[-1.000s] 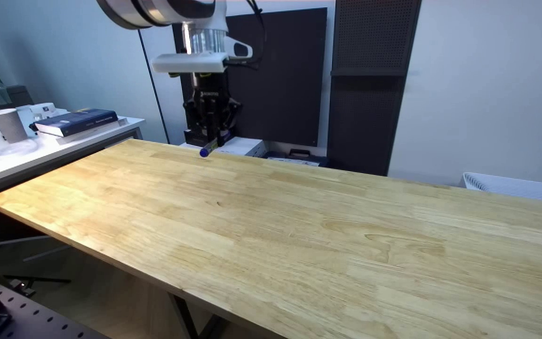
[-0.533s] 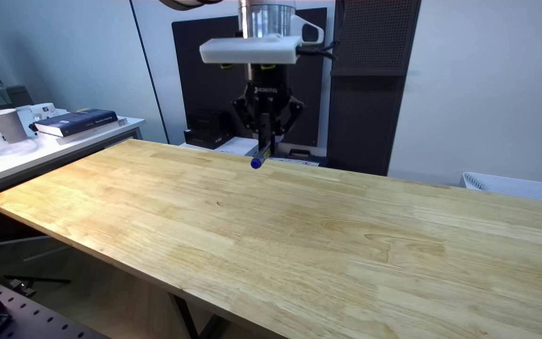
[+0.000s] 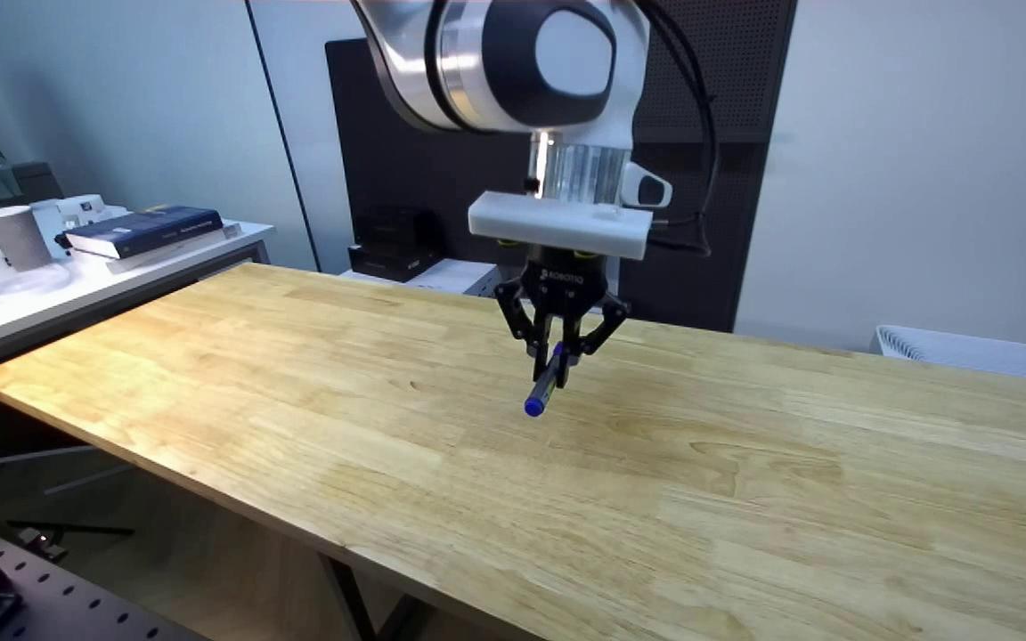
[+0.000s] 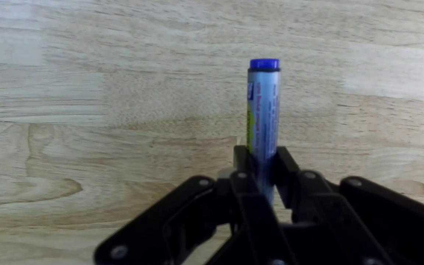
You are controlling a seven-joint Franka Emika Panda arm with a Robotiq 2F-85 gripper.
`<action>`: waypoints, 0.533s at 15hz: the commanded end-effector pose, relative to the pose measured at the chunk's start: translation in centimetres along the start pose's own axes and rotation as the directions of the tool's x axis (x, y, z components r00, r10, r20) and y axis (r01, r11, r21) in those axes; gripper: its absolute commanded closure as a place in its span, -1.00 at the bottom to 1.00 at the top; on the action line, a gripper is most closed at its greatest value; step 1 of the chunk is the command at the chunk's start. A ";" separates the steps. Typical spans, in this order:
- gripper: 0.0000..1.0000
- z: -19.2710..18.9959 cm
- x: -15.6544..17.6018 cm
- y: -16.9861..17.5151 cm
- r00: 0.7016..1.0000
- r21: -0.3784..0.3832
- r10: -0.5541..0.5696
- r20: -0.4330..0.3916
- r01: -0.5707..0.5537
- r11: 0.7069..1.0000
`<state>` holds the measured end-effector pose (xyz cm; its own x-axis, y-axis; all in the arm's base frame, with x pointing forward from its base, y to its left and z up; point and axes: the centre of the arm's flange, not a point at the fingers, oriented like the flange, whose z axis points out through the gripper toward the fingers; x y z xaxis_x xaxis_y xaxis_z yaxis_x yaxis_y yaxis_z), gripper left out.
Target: Move the blue marker to the right side of the table
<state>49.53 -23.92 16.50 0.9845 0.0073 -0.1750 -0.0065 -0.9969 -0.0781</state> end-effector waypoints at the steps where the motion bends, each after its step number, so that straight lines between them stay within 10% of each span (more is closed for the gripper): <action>1: 0.90 3.2 3.8 2.2 0.999 -0.010 -0.018 0.029 0.018 1.000; 8: 0.90 7.0 6.1 4.8 0.998 -0.176 0.059 -0.016 -0.061 0.982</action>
<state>52.49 -26.80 9.68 0.9836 0.0034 -0.1805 0.0113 -0.9990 0.0427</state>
